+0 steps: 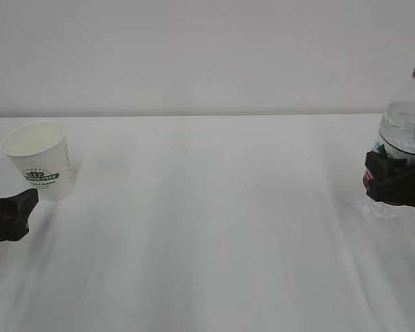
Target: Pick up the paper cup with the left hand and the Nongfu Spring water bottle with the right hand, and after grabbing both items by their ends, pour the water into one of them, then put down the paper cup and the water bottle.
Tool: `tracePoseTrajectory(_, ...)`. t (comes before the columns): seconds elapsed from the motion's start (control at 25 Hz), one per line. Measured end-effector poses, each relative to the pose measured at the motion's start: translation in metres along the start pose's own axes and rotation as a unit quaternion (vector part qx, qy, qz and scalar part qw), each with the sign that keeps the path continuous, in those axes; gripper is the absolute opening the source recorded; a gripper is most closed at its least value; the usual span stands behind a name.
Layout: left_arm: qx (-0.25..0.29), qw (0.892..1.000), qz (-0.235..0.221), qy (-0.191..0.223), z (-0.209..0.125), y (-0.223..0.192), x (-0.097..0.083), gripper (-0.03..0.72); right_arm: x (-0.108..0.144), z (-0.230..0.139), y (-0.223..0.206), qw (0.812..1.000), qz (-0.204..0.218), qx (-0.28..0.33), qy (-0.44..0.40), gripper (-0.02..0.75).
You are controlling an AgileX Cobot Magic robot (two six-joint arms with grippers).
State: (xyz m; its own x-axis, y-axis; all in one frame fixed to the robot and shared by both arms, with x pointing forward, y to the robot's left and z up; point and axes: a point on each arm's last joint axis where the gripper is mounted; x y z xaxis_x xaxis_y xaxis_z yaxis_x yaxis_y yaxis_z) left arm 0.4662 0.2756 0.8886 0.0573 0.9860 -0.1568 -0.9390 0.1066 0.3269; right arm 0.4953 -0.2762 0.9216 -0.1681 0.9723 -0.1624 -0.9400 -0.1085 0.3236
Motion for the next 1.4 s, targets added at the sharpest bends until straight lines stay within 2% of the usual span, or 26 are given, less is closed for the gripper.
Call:
tracePoseTrajectory(0.24,0.013,1.0,0.002,0.0,-0.008,-0.028,0.001,0.62,0.0,0.0,0.0,1.0,0.0,0.0,0.001,0.421)
tracePoseTrajectory(0.4,0.001,1.0,0.0,0.0,-0.004,-0.038,0.001,0.617,0.0,0.0,0.0,1.0,0.0,0.0,0.009,0.421)
tracePoseTrajectory(0.76,0.0,1.0,0.0,0.0,-0.004,-0.04,0.001,0.581,0.0,0.0,0.0,1.0,0.0,0.0,0.014,0.421)
tracePoseTrajectory(1.4,-0.001,1.0,-0.014,-0.006,-0.003,-0.041,-0.002,0.599,0.0,0.0,0.0,1.0,0.0,0.0,0.014,0.421)
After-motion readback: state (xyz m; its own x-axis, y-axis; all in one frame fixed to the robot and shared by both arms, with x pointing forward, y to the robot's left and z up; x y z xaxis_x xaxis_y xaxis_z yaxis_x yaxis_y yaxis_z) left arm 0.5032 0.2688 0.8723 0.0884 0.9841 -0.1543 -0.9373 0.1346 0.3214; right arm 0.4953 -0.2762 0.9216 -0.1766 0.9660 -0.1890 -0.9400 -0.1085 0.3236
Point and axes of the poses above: a point on each arm's last joint axis where the gripper is mounted, y pointing back along that axis away from the gripper, x along the wrist's bending axis when the last joint is at zero, z = x × y, and after that the axes turned 8 degrees about y, right-handed
